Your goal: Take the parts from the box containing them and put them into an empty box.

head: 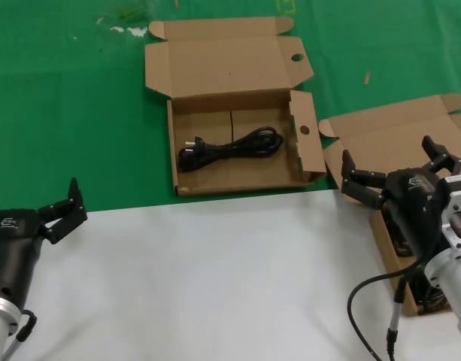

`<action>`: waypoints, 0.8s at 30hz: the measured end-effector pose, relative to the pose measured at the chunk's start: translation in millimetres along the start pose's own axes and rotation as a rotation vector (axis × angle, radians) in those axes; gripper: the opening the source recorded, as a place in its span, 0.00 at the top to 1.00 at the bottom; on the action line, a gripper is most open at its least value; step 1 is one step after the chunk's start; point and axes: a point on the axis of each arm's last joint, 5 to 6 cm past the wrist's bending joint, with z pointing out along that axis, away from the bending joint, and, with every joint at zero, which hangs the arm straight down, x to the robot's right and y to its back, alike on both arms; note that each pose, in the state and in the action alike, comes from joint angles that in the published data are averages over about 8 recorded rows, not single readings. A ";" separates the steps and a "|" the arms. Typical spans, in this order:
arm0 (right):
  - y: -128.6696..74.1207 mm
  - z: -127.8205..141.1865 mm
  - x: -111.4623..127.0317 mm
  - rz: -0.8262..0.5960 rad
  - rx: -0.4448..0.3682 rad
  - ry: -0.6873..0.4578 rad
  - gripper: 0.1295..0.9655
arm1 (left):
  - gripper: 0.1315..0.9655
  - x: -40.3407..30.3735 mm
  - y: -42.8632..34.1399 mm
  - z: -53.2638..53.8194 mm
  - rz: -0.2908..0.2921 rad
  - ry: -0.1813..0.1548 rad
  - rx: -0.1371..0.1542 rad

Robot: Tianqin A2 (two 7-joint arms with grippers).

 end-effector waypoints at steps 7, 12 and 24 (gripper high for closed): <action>0.0 0.0 0.0 0.000 0.000 0.000 0.00 | 0.00 0.0 0.0 0.0 0.000 0.000 0.000; 0.0 0.0 0.0 0.000 0.000 0.000 0.00 | 0.00 0.0 0.0 0.0 0.000 0.000 0.000; 0.0 0.0 0.0 0.000 0.000 0.000 0.00 | 0.00 0.0 0.0 0.0 0.000 0.000 0.000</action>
